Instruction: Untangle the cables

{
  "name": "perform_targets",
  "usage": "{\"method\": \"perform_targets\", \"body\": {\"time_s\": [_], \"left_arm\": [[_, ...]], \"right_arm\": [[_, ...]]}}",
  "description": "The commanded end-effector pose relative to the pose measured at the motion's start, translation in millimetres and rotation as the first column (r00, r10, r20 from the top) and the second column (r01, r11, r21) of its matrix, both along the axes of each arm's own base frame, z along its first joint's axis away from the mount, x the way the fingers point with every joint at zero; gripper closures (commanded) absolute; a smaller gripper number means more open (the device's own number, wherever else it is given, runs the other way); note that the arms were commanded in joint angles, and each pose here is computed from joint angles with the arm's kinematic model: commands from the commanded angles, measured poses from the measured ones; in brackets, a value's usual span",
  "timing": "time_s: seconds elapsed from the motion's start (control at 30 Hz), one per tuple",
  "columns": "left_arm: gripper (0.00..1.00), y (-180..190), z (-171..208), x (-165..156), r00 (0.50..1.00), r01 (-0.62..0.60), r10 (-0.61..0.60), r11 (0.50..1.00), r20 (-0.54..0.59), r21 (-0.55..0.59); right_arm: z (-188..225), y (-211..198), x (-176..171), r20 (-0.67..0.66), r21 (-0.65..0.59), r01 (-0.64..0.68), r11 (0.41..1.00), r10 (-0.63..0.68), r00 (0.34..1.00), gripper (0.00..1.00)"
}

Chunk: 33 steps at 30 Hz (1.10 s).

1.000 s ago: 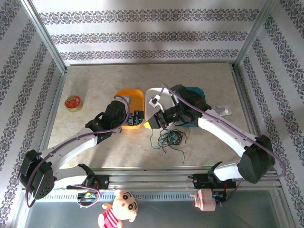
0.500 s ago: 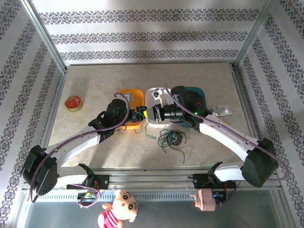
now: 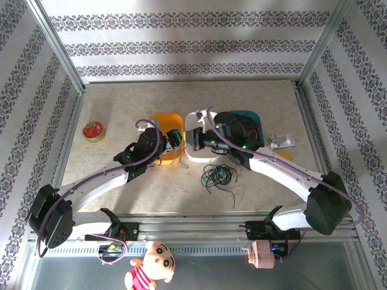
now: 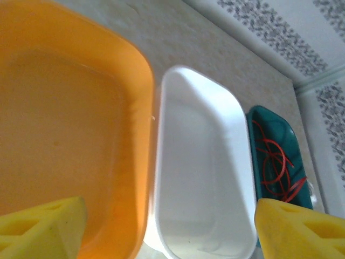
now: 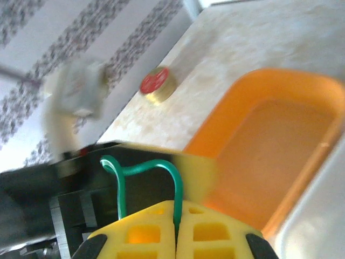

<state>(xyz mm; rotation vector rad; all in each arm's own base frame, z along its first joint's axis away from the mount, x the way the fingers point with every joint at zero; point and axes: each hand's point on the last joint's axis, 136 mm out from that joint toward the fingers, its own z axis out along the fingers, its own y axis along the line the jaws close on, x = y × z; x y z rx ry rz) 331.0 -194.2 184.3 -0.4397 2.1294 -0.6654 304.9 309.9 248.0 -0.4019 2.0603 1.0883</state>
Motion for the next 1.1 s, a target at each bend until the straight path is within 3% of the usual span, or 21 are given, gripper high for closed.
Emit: {"method": "perform_targets", "body": {"time_s": [0.0,0.13,0.27,0.37,0.57,0.73,0.9,1.07], "left_arm": [[0.18,34,2,-12,0.992,-0.125,0.125,0.988,-0.004,0.095],[0.18,69,-5,-29,0.976,-0.211,0.216,0.961,-0.011,0.179],[0.18,85,-2,-39,0.966,-0.257,0.258,0.951,0.015,0.172],[0.18,89,2,-42,0.964,-0.264,0.263,0.949,0.029,0.17],[0.18,85,2,-40,0.97,-0.243,0.243,0.952,0.022,0.188],[0.18,79,5,-36,0.976,-0.218,0.218,0.957,0.024,0.189],[0.18,77,4,-34,0.977,-0.211,0.211,0.958,0.022,0.195],[0.18,75,3,-32,0.978,-0.205,0.205,0.958,0.02,0.198]], "right_arm": [[20,-28,25,0.0,0.09,0.099,0.991,-0.1,0.995,1.0],[1,-56,47,-0.053,0.047,0.18,0.983,-0.177,0.983,1.0],[-35,-77,68,-0.107,-0.05,0.241,0.969,-0.245,0.963,1.0],[-65,-88,80,-0.167,-0.149,0.267,0.952,-0.29,0.942,1.0],[-114,-82,86,-0.286,-0.235,0.206,0.95,-0.27,0.919,1.0],[-137,-89,101,-0.266,-0.352,0.23,0.907,-0.333,0.905,1.0],[-156,-98,114,-0.186,-0.54,0.244,0.806,-0.397,0.899,1.0],[-172,-101,122,-0.096,-0.713,0.234,0.661,-0.423,0.901,1.0]]}}
